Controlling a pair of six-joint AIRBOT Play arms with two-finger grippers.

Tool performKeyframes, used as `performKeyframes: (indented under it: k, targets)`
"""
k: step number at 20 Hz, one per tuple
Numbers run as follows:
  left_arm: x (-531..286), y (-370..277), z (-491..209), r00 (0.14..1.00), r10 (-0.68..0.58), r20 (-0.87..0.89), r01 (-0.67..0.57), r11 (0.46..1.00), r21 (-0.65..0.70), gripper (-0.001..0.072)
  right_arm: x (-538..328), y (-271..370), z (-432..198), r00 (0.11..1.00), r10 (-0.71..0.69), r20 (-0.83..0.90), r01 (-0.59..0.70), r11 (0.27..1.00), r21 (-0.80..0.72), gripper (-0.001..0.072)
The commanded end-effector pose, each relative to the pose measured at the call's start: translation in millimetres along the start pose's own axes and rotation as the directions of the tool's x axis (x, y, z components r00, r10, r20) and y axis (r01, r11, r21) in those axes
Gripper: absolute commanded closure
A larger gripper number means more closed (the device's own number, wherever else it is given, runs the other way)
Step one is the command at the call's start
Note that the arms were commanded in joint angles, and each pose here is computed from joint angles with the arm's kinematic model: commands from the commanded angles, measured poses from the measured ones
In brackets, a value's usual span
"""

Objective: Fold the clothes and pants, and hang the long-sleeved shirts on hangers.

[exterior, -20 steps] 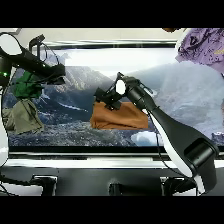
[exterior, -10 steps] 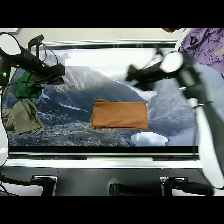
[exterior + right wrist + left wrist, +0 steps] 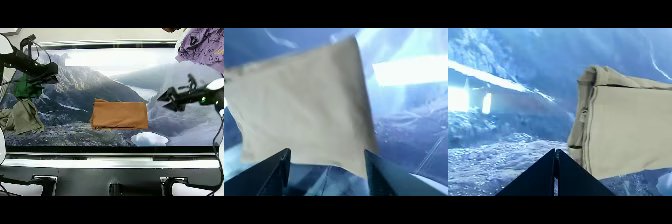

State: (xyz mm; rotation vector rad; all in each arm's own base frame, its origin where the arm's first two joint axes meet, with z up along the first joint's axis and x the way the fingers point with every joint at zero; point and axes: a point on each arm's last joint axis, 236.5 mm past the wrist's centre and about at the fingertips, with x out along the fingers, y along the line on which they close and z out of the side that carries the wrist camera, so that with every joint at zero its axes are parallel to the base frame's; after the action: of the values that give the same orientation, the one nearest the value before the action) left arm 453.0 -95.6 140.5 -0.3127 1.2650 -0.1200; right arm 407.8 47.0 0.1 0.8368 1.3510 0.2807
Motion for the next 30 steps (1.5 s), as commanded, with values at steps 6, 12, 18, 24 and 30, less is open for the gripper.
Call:
performKeyframes:
  k: [6,12,18,24,30]
  targets:
    - [-3.0,13.6,4.6,1.0,0.009,0.008,-0.009,1.0,-0.017,0.0687,73.4,-41.7,-7.0,0.984,0.171,-0.056,-0.164,0.981,0.103,0.0277]
    - [-2.0,14.0,4.0,1.0,0.009,0.005,-0.009,1.0,-0.018,0.0687,83.9,-43.5,-7.2,0.977,0.201,-0.066,-0.191,0.973,0.129,0.0277]
    - [-2.0,14.1,4.0,1.0,0.01,0.005,-0.01,1.0,-0.018,0.0687,116.1,-25.0,-36.1,0.978,0.13,-0.161,-0.125,0.991,0.04,0.0408]
    - [-2.1,14.3,4.1,1.0,0.01,0.005,-0.01,1.0,-0.018,0.0687,109.1,-8.2,-18.9,0.984,0.117,-0.137,-0.118,0.993,-0.001,0.0685]
    - [-2.1,14.5,4.2,1.0,0.01,0.005,-0.01,1.0,-0.018,0.0686,17.6,21.6,95.5,0.989,0.02,0.148,-0.012,0.999,-0.05,0.0686]
